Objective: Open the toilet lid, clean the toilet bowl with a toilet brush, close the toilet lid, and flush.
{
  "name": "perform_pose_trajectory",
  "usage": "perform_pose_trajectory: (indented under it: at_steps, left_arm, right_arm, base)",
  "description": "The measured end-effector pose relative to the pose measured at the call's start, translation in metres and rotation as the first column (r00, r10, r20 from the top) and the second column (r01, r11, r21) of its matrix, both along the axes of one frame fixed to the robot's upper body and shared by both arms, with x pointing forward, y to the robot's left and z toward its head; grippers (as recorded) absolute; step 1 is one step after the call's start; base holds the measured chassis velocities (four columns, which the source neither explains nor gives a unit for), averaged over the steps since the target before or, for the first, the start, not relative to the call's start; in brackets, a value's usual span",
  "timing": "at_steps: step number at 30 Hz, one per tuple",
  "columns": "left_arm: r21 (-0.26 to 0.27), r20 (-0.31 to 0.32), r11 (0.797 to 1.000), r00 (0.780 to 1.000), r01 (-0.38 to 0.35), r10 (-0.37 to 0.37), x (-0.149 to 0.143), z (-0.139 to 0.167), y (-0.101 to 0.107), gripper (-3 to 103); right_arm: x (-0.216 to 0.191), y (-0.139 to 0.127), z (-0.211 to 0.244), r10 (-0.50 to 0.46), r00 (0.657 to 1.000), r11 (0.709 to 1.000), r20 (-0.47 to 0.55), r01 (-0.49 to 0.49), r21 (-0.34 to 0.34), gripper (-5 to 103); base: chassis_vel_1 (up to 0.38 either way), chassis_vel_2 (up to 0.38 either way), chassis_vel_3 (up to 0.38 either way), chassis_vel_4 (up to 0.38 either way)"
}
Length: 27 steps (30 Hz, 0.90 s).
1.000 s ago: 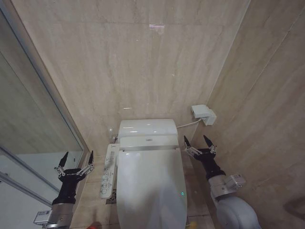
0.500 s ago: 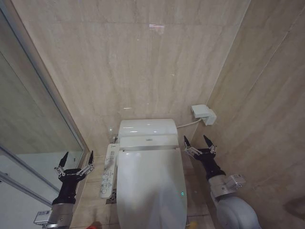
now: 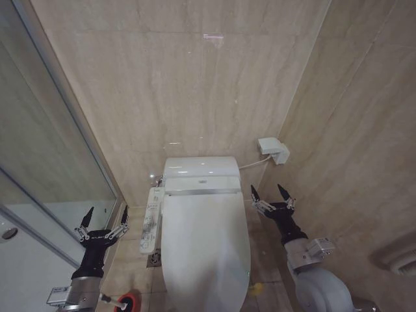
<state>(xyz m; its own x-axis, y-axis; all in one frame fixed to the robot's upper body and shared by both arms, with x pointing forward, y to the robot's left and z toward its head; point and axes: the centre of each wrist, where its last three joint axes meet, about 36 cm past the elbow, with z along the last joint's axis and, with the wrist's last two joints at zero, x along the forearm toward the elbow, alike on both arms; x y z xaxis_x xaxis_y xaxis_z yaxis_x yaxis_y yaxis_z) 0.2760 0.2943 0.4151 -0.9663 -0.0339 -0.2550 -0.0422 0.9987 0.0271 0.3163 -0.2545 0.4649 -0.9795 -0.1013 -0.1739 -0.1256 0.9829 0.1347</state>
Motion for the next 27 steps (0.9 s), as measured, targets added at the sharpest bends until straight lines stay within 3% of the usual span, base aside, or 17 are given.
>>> perform_pose_trajectory:
  at_steps: [27]
  left_arm:
    - [0.0, 0.0, 1.0, 1.0, 0.0, 0.0, 0.0001, 0.0001, 0.0, 100]
  right_arm:
    - [0.0001, 0.0, 0.0, 0.0, 1.0, 1.0, 0.0, 0.0, 0.0, 100]
  base:
    - [0.01, 0.013, -0.008, -0.013]
